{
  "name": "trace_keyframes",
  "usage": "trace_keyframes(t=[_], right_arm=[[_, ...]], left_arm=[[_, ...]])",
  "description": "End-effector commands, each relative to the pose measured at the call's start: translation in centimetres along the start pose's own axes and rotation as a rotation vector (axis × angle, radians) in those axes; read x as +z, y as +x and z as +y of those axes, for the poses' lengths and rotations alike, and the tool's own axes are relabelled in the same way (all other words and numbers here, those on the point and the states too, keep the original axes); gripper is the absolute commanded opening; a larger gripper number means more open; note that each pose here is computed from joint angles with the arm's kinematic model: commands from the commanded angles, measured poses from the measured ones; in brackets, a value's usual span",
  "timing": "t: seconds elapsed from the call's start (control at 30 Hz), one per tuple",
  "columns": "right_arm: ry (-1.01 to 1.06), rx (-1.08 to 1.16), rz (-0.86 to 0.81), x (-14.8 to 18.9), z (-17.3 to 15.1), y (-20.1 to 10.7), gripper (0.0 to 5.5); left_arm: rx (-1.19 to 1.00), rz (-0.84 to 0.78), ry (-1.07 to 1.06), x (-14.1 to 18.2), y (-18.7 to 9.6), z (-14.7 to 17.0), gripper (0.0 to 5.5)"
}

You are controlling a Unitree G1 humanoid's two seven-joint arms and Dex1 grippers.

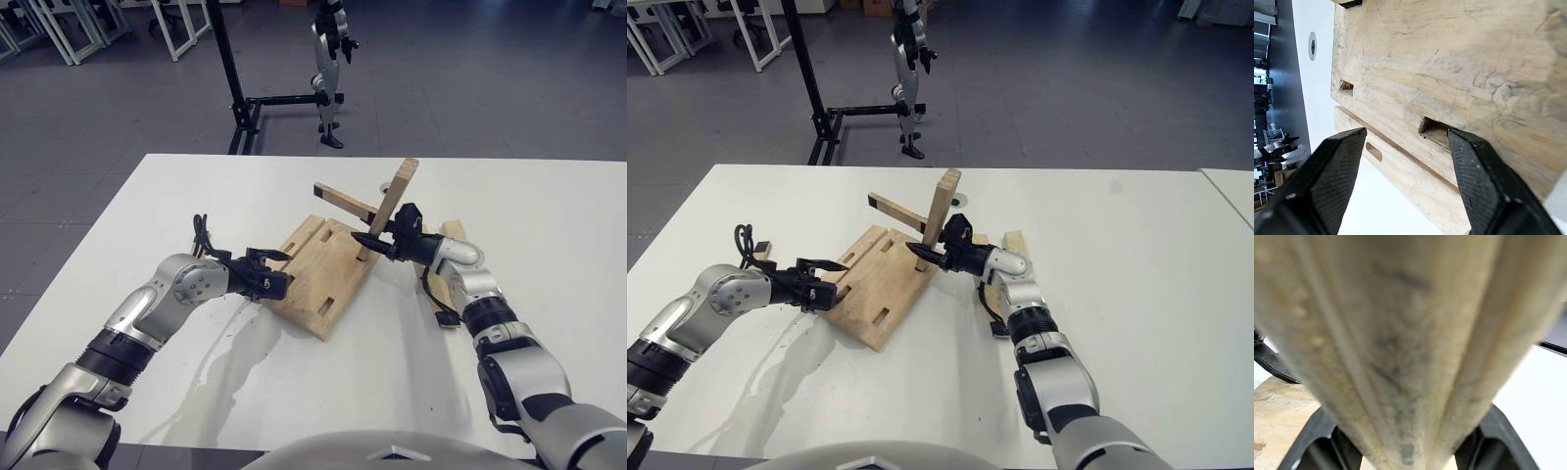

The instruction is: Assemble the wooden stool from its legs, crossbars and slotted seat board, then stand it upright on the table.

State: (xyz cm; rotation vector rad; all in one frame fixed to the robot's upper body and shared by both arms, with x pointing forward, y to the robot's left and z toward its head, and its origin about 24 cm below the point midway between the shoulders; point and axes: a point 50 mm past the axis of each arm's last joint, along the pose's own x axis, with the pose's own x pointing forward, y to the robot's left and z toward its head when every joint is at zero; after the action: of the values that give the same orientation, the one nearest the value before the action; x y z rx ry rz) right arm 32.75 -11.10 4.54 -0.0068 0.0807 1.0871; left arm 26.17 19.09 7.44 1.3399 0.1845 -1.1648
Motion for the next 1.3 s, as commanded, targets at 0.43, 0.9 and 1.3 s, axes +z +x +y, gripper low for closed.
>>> trace_keyframes(t=[0.43, 0.9, 1.3], right_arm=[[0.338, 0.086, 0.256, -2.4, -1.3, -5.3, 2.02], [0.125, 0.025, -0.005, 2.2, -1.7, -3.7, 3.23], [0.19, 0.028, 0.074, 0.6, -0.5, -5.3, 4.79]], left_arm=[[-0.112, -0.1, -0.101, 4.3, 1.5, -4.0, 3.07], [-0.096, -0.068, -0.141, 4.0, 1.5, -4.4, 3.07], [-0.089, -0.053, -0.183, 4.0, 1.2, -4.8, 3.07]])
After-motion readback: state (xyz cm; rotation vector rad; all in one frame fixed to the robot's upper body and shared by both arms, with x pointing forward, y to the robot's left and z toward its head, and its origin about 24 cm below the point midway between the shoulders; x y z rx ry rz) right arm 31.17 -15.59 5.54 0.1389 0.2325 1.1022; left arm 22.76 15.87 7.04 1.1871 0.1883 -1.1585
